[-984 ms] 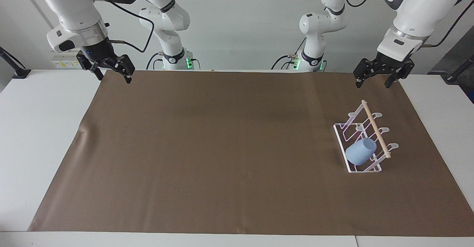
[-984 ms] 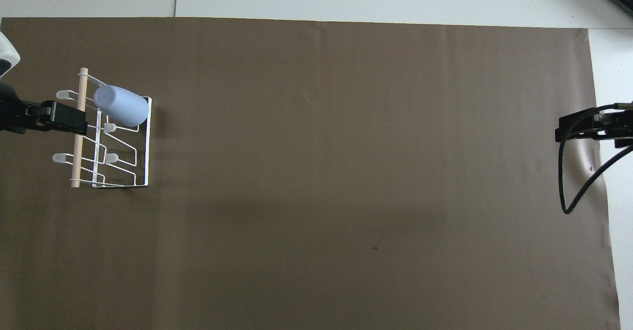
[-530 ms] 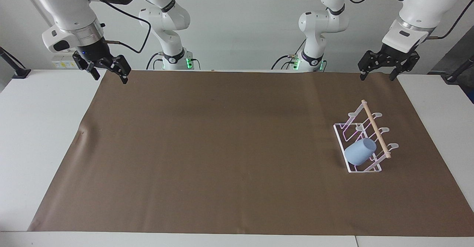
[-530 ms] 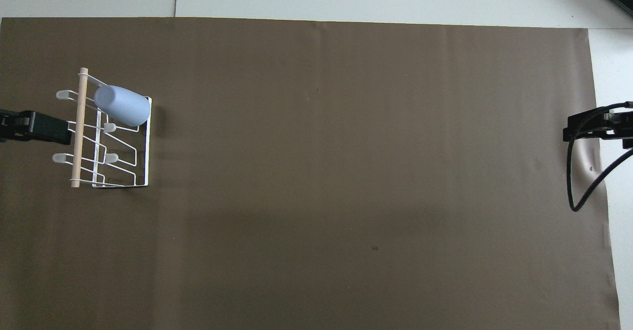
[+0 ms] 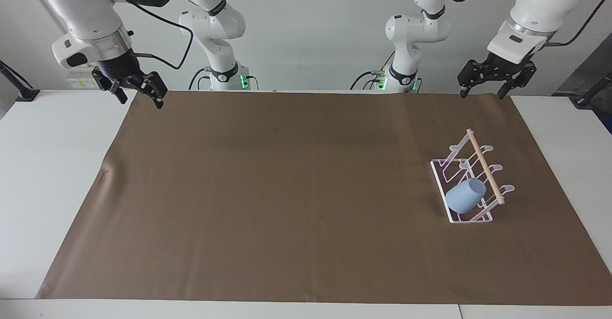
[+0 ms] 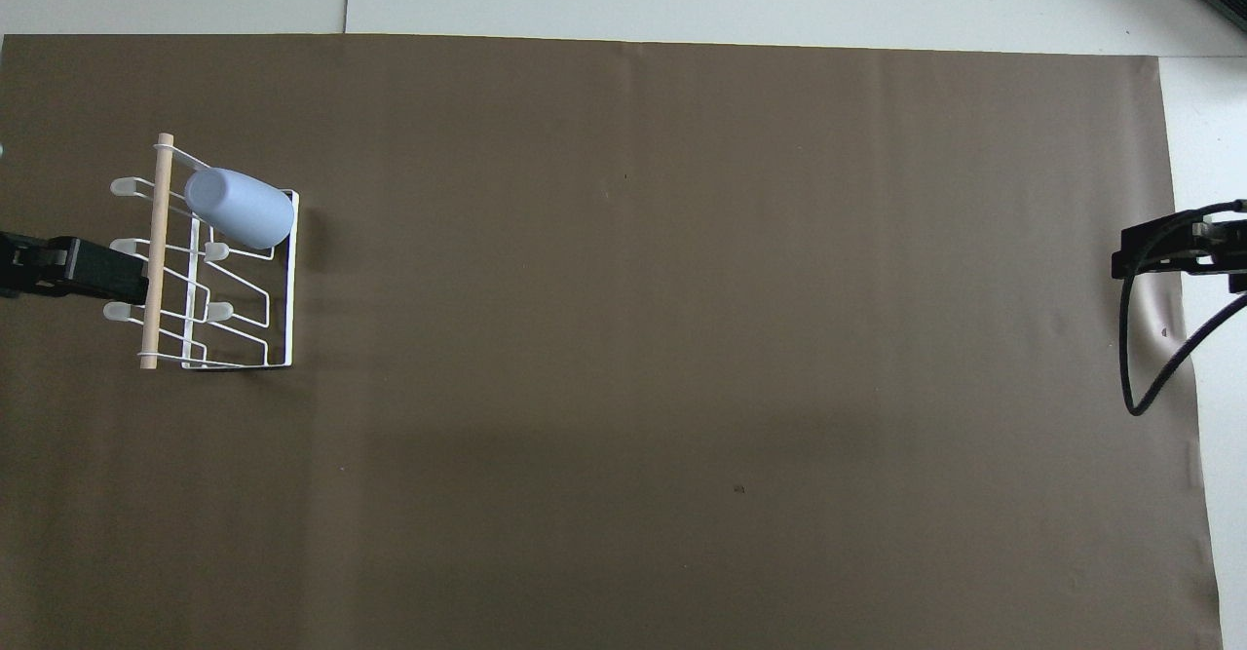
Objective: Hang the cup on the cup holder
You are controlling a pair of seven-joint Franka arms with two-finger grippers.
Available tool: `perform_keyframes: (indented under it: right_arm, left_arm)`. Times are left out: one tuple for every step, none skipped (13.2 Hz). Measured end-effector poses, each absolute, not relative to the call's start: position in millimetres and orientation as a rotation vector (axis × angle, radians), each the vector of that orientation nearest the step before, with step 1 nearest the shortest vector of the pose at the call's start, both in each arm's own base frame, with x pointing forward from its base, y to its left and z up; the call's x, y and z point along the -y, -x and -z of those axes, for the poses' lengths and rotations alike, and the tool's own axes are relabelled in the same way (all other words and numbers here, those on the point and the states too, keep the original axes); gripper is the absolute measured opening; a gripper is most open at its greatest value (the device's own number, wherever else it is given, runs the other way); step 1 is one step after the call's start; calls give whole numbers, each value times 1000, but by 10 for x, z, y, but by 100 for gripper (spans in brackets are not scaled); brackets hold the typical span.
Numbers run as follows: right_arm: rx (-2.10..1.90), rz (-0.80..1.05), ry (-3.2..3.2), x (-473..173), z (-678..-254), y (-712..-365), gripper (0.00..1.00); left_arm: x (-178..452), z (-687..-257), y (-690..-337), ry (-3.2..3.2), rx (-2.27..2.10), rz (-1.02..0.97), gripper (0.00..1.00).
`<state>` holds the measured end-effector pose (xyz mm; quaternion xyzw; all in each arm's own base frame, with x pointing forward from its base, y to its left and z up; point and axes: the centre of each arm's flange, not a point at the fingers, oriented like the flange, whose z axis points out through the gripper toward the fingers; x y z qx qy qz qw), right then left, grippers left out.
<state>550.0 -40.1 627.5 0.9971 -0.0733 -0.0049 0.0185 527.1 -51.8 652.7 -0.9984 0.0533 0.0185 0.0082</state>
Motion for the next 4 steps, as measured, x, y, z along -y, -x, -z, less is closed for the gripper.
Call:
perform_keyframes:
  right_arm:
    - [224, 15, -3097, 386, -6277, -5501, 100]
    - [221, 14, -3097, 378, -6278, -5502, 100]
    - [220, 14, -3097, 375, -6278, -5502, 100]
    - [220, 14, -3097, 375, -6278, -5502, 100]
  left_arm:
    - [476, -6527, -5271, 3138, -152, -63, 100]
    - [414, -6528, -5275, 3154, -133, -64, 100]
    - [336, -6529, -5280, 3165, -114, -64, 100]
    - [288, -6529, -5283, 3169, -105, -64, 100]
